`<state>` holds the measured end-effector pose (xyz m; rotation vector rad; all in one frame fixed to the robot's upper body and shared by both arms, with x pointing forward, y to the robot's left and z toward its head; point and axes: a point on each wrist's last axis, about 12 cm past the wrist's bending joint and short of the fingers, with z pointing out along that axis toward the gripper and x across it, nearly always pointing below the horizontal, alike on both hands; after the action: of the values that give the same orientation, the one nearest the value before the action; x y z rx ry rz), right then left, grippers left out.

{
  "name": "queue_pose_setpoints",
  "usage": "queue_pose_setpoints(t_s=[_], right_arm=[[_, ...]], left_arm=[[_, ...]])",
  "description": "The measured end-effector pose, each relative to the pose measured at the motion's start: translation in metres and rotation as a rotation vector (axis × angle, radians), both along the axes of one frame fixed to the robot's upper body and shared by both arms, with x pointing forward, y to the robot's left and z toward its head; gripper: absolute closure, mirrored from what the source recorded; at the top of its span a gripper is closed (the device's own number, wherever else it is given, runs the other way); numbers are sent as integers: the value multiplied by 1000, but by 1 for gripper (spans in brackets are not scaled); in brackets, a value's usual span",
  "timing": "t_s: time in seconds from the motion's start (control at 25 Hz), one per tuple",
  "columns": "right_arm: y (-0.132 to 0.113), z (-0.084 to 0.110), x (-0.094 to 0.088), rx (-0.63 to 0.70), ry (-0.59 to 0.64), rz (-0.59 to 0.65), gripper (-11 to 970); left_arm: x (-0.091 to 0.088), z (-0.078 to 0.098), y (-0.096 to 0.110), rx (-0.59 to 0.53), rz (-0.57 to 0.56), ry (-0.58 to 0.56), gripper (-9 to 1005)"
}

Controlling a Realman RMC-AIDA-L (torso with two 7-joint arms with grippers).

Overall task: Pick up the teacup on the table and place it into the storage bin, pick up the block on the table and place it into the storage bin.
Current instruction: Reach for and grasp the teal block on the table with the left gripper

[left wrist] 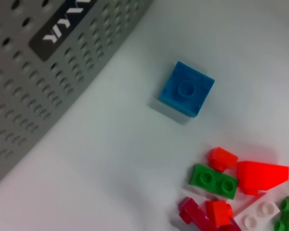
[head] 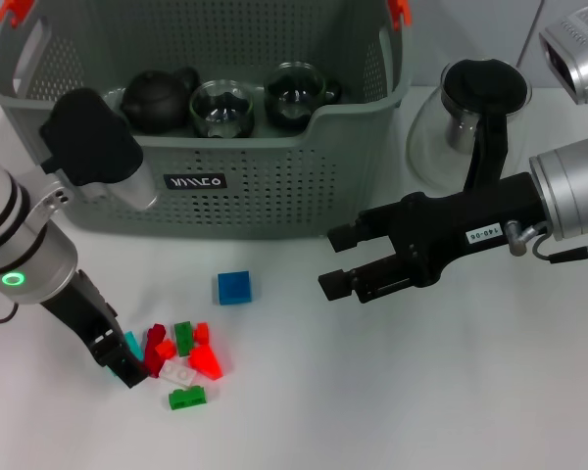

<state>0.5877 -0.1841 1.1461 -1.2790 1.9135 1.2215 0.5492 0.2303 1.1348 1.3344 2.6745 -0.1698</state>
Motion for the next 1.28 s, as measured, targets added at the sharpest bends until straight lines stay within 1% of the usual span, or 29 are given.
queue_pose_setpoints(t_s=[0.24, 0.52, 0.96, 1.28], right_arm=[[0, 0, 0, 1, -1, 0, 134], [-1, -2, -1, 1, -1, -2, 134], [-2, -2, -1, 7, 1, -9, 135], [0, -4, -3, 6, 4, 4, 134]], left_arm=[[3, -6, -1, 16, -11, -11, 67], [5, -8, 1, 25, -28, -24, 67], [5, -15, 1, 29, -46, -19, 68], [4, -19, 3, 30, -51, -12, 139]])
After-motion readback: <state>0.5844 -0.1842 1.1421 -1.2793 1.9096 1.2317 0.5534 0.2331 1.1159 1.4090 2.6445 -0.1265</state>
